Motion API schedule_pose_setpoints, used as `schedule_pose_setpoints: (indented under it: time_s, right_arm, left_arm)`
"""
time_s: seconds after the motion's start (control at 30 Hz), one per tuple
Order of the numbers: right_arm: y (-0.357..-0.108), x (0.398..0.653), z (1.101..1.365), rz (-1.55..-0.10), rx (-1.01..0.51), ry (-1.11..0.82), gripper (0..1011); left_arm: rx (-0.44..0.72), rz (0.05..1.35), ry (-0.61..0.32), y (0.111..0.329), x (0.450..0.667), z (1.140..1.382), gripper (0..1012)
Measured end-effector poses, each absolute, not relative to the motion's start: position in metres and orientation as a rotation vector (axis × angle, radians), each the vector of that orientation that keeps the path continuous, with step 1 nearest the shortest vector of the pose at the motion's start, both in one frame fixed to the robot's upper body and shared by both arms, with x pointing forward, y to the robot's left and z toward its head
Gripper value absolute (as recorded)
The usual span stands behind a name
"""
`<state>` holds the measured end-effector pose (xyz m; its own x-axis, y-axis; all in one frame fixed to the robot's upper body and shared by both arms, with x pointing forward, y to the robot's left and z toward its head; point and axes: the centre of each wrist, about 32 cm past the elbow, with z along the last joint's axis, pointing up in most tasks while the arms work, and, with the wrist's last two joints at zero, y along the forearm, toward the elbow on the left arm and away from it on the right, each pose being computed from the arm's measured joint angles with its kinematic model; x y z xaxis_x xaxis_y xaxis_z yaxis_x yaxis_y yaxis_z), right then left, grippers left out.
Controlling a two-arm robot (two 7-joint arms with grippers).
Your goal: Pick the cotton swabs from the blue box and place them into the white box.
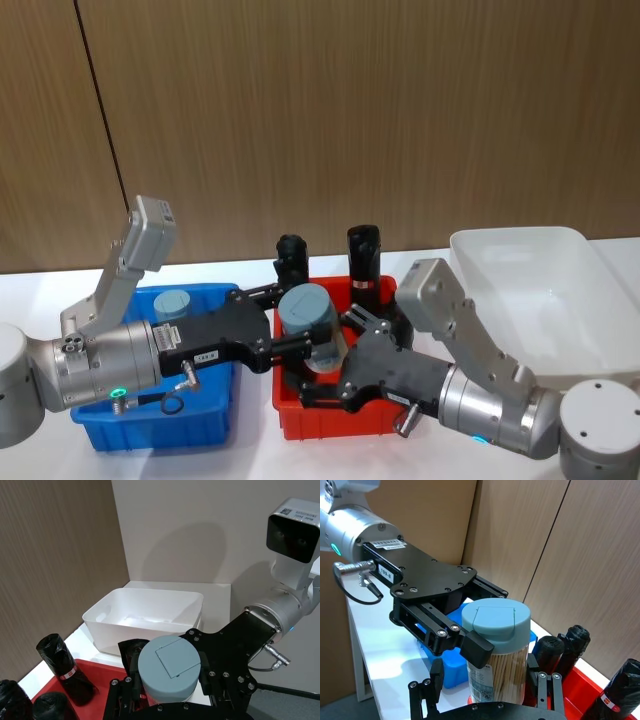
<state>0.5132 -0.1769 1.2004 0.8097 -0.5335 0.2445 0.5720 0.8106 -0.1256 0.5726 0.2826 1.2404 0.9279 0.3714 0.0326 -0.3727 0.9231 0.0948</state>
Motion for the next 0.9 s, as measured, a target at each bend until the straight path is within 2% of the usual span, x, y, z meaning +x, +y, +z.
schedule_pose_setpoints:
  time_s: [0.6, 0.9]
  right_arm:
    - [-0.1717, 0.5191, 1.1988, -0.617, -0.216, -0.216, 998]
    - [-0.1727, 0.5197, 1.2005, -0.621, -0.220, -0.220, 745]
  left_arm:
    - [0.100, 0.382, -0.014, 0.2826, 0.5726, 1.2404, 659]
    - [0.100, 0.382, -0.014, 0.2826, 0.5726, 1.2404, 659]
